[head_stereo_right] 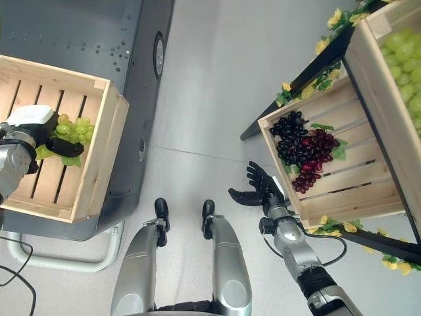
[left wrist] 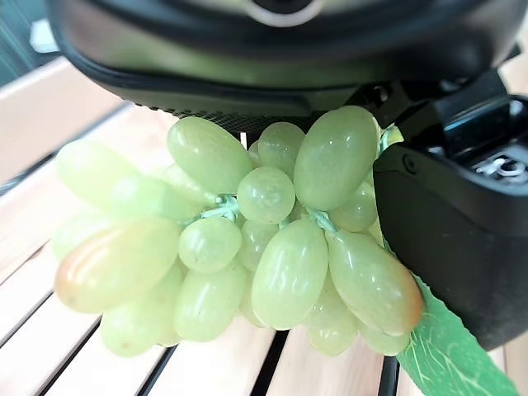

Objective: Pick up the fruits from the basket on one side to the basket on the other side

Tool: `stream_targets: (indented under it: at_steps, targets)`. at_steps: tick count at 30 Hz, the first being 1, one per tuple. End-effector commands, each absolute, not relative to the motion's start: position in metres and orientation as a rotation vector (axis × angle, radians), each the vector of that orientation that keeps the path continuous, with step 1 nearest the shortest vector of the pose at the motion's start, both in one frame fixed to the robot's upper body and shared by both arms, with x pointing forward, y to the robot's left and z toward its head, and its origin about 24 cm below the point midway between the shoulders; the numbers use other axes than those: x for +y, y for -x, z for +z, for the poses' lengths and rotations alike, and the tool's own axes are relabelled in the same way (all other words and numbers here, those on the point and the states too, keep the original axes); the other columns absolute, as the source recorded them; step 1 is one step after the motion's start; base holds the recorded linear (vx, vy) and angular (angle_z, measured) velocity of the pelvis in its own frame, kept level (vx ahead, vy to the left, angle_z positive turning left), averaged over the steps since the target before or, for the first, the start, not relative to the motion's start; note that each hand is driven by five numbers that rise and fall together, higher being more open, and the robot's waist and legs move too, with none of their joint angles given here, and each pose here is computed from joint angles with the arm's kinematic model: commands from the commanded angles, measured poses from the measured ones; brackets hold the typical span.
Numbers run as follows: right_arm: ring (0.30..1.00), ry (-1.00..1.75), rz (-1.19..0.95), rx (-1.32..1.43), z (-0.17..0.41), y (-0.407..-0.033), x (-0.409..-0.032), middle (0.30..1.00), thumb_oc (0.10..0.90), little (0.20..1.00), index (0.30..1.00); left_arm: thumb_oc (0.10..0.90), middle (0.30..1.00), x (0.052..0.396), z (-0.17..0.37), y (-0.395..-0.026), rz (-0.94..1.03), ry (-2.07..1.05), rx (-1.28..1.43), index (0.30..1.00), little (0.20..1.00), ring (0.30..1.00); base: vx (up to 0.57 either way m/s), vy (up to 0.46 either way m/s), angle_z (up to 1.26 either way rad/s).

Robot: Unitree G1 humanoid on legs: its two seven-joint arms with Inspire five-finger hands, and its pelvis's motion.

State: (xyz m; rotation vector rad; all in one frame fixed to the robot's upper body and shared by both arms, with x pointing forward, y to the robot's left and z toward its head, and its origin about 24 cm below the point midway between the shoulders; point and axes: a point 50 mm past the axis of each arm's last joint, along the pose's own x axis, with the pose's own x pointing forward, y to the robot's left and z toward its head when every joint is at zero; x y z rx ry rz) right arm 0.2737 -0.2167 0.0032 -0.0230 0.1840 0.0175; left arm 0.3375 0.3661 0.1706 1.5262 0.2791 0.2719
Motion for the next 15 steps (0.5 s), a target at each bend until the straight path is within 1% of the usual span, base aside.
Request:
stream_targets:
  at_steps: [1, 4, 5, 7, 8, 10, 11, 15]
  targets:
    - [0.900, -0.049, -0.045, 0.018, 0.035, -0.276, -0.237, 0.900, 0.800, 0.900, 0.900, 0.400, 0.300, 0.388, 0.215, -0.327, 0.600, -1.435, 0.118, 0.300, 0.300, 0.300, 0.02, -0.049, -0.01]
    - [0.900, -0.028, -0.029, 0.000, 0.034, -0.271, -0.230, 0.900, 0.800, 0.900, 0.900, 0.400, 0.300, 0.393, 0.202, -0.318, 0.685, -1.248, 0.091, 0.300, 0.300, 0.300, 0.06, -0.051, -0.01]
    - [0.900, -0.019, -0.029, -0.007, 0.035, -0.269, -0.226, 0.900, 0.800, 0.900, 0.900, 0.400, 0.300, 0.394, 0.196, -0.315, 0.709, -1.104, 0.071, 0.300, 0.300, 0.300, 0.07, -0.040, -0.04]
    - [0.900, -0.007, -0.028, -0.019, 0.036, -0.267, -0.224, 0.900, 0.800, 0.900, 0.900, 0.400, 0.300, 0.395, 0.187, -0.312, 0.714, -0.926, 0.056, 0.300, 0.300, 0.300, 0.06, -0.054, -0.03]
    - [0.900, -0.005, -0.029, -0.025, 0.037, -0.266, -0.222, 0.900, 0.800, 0.900, 0.900, 0.400, 0.300, 0.393, 0.180, -0.310, 0.713, -0.800, 0.032, 0.300, 0.300, 0.300, 0.04, -0.056, -0.03]
    - [0.900, -0.006, -0.030, -0.031, 0.037, -0.265, -0.220, 0.900, 0.800, 0.900, 0.900, 0.400, 0.300, 0.391, 0.174, -0.309, 0.701, -0.725, 0.017, 0.300, 0.300, 0.300, 0.06, -0.062, -0.02]
    - [0.900, -0.013, -0.032, -0.045, 0.039, -0.265, -0.217, 0.900, 0.800, 0.900, 0.900, 0.400, 0.300, 0.385, 0.165, -0.307, 0.667, -0.562, -0.029, 0.300, 0.300, 0.300, 0.08, -0.075, 0.02]
    - [0.900, 0.016, -0.012, -0.096, 0.049, -0.265, -0.218, 0.900, 0.800, 0.900, 0.900, 0.400, 0.300, 0.373, 0.151, -0.306, 0.603, -0.359, -0.084, 0.300, 0.300, 0.300, 0.07, -0.084, 0.06]
